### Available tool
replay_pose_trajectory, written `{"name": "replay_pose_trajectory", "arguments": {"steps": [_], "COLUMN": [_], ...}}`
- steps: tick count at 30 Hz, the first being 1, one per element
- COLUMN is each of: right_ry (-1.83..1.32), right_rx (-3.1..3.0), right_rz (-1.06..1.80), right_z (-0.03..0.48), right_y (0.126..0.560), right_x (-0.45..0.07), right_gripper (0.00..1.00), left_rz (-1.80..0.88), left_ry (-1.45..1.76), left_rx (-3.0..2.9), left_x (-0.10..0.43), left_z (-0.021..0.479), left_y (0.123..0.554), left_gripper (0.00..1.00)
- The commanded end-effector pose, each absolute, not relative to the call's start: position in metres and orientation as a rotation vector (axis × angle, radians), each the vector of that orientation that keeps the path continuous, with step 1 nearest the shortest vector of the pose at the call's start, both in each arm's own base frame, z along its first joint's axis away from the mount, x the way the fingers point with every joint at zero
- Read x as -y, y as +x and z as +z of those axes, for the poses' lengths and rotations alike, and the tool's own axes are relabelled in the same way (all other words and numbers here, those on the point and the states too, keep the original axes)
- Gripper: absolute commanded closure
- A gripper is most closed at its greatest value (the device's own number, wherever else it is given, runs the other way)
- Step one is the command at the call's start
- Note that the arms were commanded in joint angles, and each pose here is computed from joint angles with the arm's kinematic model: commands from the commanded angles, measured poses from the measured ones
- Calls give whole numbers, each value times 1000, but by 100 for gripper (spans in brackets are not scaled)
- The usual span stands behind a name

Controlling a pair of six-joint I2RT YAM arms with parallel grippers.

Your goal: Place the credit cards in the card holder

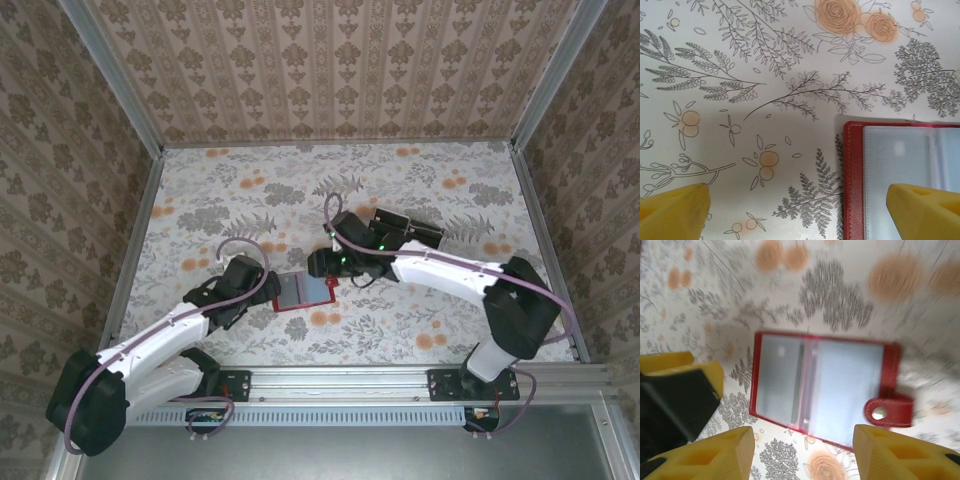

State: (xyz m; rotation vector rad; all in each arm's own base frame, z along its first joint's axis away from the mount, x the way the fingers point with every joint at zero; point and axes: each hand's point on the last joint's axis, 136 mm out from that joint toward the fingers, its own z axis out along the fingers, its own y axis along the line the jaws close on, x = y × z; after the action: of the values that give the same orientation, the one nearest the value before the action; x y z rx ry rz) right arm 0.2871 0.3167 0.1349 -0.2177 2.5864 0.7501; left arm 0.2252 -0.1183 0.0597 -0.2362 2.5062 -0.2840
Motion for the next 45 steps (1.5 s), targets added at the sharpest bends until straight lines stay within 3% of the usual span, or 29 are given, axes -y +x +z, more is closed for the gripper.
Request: {"name": "replay_pose_trajectory", "arguments": {"steps": [1,7,18,45], "right_ry": [-388,-471,-601,-610], "right_rx": [-2654,-2669,-2715,-2870], "right_rz": [356,-227,-703,-701], "right_z": [137,137,112,65], "right_y": [292,305,301,288], "right_x": [-246,-150,-93,-86], "right_gripper": [43,43,44,58], "left_rz": [-302,-293,-291,-316], "left_ry": [-187,-153,-129,-140], "left_rx": [-2503,-2516,-2518,-2527], "left_x": [124,127,130,134], "left_z": [70,74,79,73], "left_y": [231,234,237,241], "left_gripper": [0,0,0,0]}}
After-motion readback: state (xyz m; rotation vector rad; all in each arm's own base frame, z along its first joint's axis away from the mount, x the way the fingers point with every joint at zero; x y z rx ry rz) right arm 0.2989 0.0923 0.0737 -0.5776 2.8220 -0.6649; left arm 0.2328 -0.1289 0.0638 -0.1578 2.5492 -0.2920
